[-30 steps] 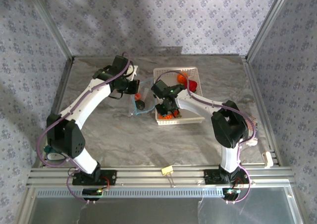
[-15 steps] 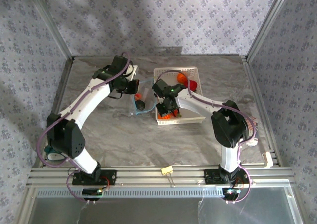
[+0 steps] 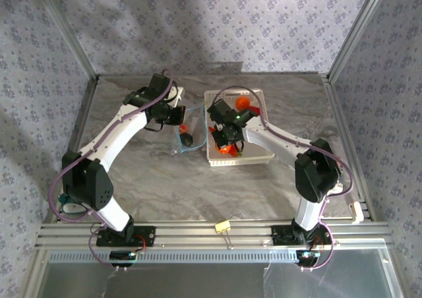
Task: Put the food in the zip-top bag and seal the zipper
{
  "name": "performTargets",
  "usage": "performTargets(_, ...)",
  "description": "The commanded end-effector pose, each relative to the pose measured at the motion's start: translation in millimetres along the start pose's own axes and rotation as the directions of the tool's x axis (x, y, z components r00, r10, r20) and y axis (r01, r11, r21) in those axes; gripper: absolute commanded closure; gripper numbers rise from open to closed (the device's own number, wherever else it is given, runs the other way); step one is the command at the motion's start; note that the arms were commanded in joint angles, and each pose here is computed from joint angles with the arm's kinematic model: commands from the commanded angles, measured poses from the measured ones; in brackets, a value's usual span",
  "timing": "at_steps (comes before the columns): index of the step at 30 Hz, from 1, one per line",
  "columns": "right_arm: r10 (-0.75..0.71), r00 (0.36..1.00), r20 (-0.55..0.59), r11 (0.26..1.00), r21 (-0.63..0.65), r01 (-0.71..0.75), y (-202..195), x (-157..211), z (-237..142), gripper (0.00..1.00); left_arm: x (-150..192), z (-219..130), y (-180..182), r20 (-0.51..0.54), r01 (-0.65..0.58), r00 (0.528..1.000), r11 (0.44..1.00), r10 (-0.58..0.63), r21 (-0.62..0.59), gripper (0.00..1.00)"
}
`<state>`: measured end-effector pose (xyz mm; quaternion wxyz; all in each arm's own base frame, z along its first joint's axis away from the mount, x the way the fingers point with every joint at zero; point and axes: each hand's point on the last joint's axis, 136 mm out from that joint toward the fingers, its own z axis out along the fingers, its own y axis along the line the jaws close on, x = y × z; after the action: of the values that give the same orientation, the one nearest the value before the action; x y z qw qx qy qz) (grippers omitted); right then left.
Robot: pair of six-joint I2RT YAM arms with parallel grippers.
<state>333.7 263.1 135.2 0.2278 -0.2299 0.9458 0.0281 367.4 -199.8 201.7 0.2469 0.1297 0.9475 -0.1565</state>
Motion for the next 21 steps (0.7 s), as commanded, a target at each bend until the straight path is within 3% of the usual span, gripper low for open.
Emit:
performTargets(1, 0.019, 0.999, 0.037, 0.998, 0.052, -0.021, -15.7, -1.9, -18.8, 1.0, -4.4, -4.8, -2.2, 0.02, -0.004, 1.0, 1.0, 0.003, 0.02, 1.0)
performTargets(14, 0.004, 0.974, 0.228, 0.999, 0.052, -0.016, -20.9, -33.6, -92.7, 1.0, -5.6, -0.5, -3.8, 0.012, 0.001, 1.0, 1.0, -0.001, 0.029, 1.0)
performTargets(21, -0.019, 0.943, 0.331, 0.991, -0.121, 0.063, 24.7, -53.9, -126.0, 1.0, -7.2, 0.6, -4.8, 0.011, 0.005, 1.0, 0.999, -0.006, 0.034, 1.0)
